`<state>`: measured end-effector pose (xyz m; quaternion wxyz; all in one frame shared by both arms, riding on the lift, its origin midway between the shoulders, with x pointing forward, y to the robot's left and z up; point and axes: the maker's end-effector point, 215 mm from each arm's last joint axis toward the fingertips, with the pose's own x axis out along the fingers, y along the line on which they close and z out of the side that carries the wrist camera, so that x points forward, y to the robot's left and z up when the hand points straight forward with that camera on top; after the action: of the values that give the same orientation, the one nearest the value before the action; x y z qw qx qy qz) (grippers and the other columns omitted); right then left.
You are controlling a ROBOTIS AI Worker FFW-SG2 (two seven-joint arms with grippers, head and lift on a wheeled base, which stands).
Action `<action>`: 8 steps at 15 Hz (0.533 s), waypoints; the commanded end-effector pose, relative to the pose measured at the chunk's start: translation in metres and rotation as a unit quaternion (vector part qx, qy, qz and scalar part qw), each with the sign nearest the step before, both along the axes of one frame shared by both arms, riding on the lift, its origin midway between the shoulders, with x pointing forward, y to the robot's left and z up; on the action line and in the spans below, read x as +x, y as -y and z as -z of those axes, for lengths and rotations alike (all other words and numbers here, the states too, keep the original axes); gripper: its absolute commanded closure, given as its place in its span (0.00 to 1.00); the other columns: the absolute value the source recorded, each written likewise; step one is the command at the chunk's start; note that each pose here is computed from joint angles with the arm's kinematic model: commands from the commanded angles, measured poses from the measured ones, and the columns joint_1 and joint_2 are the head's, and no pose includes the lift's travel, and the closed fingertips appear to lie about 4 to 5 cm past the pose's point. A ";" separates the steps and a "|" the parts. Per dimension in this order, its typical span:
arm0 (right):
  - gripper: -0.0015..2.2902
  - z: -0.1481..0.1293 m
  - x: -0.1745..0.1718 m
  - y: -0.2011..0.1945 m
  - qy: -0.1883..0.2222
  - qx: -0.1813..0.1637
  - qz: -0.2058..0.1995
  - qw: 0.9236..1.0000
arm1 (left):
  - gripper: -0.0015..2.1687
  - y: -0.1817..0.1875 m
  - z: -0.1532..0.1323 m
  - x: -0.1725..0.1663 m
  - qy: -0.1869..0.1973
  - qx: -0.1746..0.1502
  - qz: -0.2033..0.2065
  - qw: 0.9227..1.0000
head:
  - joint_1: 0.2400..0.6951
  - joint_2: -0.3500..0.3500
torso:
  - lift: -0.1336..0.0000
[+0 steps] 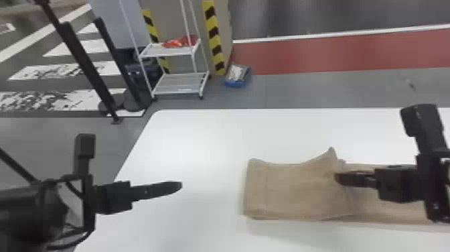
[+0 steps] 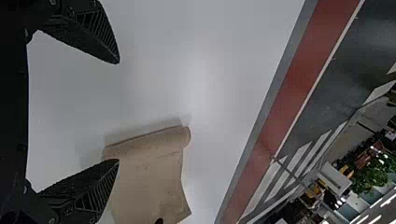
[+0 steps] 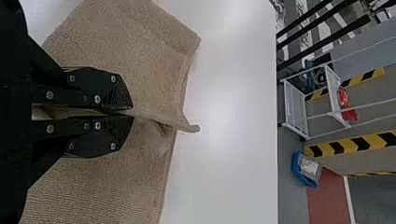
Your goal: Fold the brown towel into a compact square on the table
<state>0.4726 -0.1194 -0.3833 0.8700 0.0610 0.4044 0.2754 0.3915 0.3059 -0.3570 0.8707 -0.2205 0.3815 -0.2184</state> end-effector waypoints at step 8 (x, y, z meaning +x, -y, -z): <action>0.46 -0.014 -0.006 0.039 -0.037 0.068 0.051 0.996 | 0.07 0.000 0.001 -0.004 0.000 -0.004 -0.002 1.000 | 1.00 0.78 | 0.07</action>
<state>0.4765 -0.1582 -0.3669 0.8645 0.1421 0.4065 0.2591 0.3873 0.3077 -0.3583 0.8707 -0.2226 0.3813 -0.2167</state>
